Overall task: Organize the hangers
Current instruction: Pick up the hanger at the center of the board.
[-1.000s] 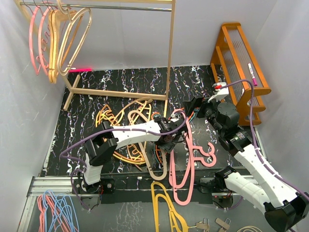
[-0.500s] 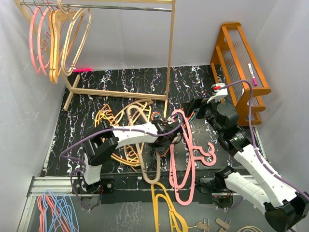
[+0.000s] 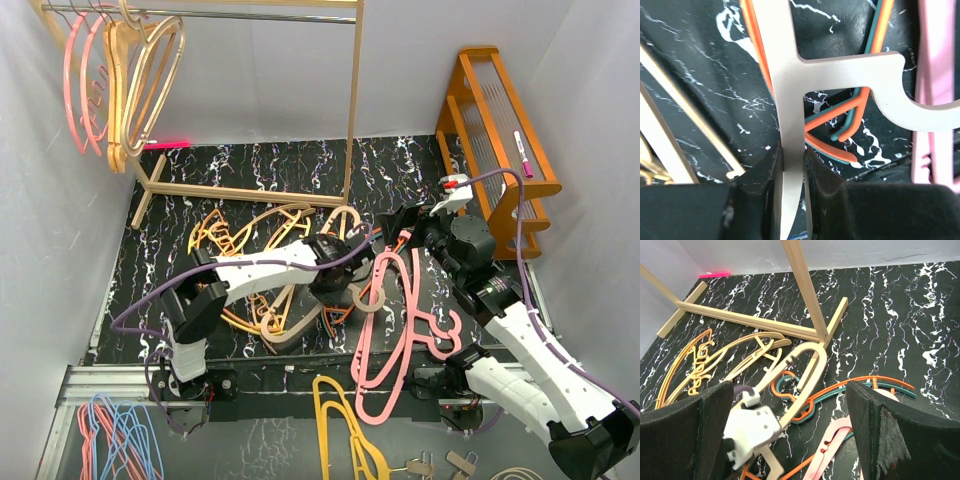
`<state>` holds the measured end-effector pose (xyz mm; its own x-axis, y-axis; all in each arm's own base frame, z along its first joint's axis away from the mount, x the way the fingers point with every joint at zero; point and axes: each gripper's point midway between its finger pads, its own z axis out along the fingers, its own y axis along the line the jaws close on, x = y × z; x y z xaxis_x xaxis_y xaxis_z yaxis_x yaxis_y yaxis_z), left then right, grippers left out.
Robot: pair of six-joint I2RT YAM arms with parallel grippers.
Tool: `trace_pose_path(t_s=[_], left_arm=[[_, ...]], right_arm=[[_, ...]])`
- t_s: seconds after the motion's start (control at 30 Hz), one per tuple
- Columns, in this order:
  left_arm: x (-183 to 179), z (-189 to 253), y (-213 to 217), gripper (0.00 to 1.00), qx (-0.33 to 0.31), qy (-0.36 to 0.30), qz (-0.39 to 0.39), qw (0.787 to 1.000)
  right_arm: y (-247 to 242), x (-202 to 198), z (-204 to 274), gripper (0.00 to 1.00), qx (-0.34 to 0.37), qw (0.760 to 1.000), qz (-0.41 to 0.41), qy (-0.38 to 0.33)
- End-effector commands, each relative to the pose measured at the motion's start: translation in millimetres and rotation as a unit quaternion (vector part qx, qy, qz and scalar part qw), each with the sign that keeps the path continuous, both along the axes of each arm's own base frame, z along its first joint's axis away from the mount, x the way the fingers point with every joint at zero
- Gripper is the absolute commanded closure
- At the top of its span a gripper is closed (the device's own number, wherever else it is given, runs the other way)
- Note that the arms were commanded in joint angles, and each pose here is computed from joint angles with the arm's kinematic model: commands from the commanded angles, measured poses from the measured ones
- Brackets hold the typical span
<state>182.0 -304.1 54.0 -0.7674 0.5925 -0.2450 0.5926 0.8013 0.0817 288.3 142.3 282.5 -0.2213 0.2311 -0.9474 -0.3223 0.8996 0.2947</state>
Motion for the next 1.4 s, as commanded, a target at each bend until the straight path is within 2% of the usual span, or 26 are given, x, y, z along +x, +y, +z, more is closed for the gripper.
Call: trace_pose_path(t_s=[0.0, 0.07, 0.17, 0.23, 0.3, 0.37, 0.43, 0.47, 0.53, 0.6, 0.7, 0.83, 0.93, 1.07, 1.23, 1.37], left_arm=[[21, 76, 1, 1.0, -0.067, -0.032, -0.001, 0.997], [26, 98, 5, 1.0, -0.086, -0.038, -0.015, 0.995], [18, 126, 9, 1.0, -0.137, -0.029, -0.086, 0.986], [5, 143, 15, 1.0, -0.182, -0.011, -0.161, 0.97], [-15, 163, 30, 1.0, -0.231, 0.016, -0.251, 0.94], [-29, 171, 53, 1.0, -0.245, 0.028, -0.312, 0.917], [-42, 170, 75, 1.0, -0.232, 0.036, -0.355, 0.905], [-53, 170, 86, 1.0, -0.225, 0.048, -0.378, 0.897], [-71, 165, 107, 1.0, -0.207, 0.081, -0.415, 0.883], [-80, 158, 124, 1.0, -0.19, 0.108, -0.431, 0.876], [-87, 149, 138, 1.0, -0.18, 0.129, -0.44, 0.87], [-87, 144, 139, 1.0, -0.177, 0.138, -0.44, 0.87], [-80, 144, 134, 1.0, -0.179, 0.133, -0.441, 0.869], [-73, 145, 128, 1.0, -0.181, 0.134, -0.442, 0.868], [-64, 148, 120, 1.0, -0.187, 0.136, -0.437, 0.869], [-57, 153, 113, 1.0, -0.196, 0.125, -0.435, 0.87]], right_arm=[[2, 1, 14, 0.01, 0.007, 0.999, 0.008, -0.034], [2, 0, 14, 0.01, 0.005, 0.999, 0.011, -0.041], [-1, 1, 20, 0.01, -0.002, 0.998, 0.008, -0.07], [-10, 4, 24, 0.01, -0.017, 0.995, -0.012, -0.095], [-22, 5, 30, 0.01, -0.053, 0.988, -0.034, -0.142], [-27, 2, 32, 0.01, -0.1, 0.973, -0.032, -0.205], [-26, -2, 40, 0.02, -0.145, 0.952, -0.024, -0.269], [-20, -3, 39, 0.03, -0.18, 0.94, -0.002, -0.289], [9, -12, 25, 0.04, -0.259, 0.906, 0.104, -0.318], [33, -25, 12, 0.01, -0.304, 0.869, 0.196, -0.336], [45, -37, 10, 0.01, -0.337, 0.839, 0.249, -0.348], [49, -42, 14, 0.01, -0.385, 0.811, 0.271, -0.349], [54, -48, 3, 0.01, -0.421, 0.791, 0.317, -0.31], [64, -60, -6, 0.01, -0.436, 0.773, 0.352, -0.296], [76, -72, -4, 0.01, -0.428, 0.764, 0.38, -0.297], [87, -75, -19, 0.14, -0.431, 0.752, 0.409, -0.284]])
